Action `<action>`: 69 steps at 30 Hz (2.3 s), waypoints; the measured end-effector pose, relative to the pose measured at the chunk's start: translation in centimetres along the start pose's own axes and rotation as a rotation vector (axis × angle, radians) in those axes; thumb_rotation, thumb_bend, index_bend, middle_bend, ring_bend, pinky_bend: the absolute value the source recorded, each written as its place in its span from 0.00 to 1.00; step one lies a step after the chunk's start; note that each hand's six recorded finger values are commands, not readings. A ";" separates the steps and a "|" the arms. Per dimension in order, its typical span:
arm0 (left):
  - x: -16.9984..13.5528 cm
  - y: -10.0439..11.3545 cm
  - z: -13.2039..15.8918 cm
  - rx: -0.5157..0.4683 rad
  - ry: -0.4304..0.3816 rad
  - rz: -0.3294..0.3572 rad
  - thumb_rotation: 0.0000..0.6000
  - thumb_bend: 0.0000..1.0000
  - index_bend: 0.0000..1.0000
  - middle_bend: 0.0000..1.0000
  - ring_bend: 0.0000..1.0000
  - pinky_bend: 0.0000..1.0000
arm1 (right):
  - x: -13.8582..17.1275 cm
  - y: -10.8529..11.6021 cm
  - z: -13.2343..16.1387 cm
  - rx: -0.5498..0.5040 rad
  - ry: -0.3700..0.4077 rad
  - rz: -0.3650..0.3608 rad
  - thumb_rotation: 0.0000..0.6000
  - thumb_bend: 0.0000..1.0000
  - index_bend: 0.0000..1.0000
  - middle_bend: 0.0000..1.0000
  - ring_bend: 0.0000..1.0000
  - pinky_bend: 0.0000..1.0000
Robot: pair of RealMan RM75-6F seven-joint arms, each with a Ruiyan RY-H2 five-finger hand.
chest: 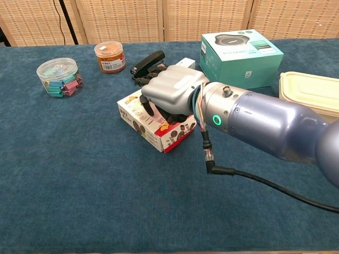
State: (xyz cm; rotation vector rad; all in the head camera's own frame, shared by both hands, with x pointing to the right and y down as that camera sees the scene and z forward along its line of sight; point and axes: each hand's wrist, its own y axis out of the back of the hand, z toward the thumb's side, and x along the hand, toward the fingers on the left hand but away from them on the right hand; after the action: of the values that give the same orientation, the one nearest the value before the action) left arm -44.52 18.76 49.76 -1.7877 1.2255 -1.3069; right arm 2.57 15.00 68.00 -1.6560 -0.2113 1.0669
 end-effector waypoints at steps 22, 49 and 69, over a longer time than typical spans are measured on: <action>-0.1 -0.1 0.1 -0.003 -0.007 -0.004 1.00 0.30 0.00 0.00 0.00 0.00 | 0.4 -0.3 0.5 -0.002 0.021 -0.007 1.00 1.00 0.37 0.00 0.00 0.00; -0.3 -0.2 0.2 -0.003 -0.014 -0.009 1.00 0.30 0.00 0.00 0.00 0.00 | 1.2 -0.7 -0.8 -0.013 -0.002 -0.001 1.00 1.00 0.37 0.00 0.00 0.00; -0.4 0.1 0.1 -0.013 -0.019 -0.009 1.00 0.30 0.00 0.00 0.00 0.00 | 0.7 -0.6 0.8 -0.005 0.008 0.003 1.00 1.00 0.37 0.00 0.00 0.00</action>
State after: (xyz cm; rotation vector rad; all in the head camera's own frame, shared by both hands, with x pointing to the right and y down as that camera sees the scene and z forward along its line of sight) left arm -44.49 19.08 49.52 -1.8125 1.2202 -1.2870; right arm 2.58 16.21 68.10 -1.6653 -0.2064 1.0623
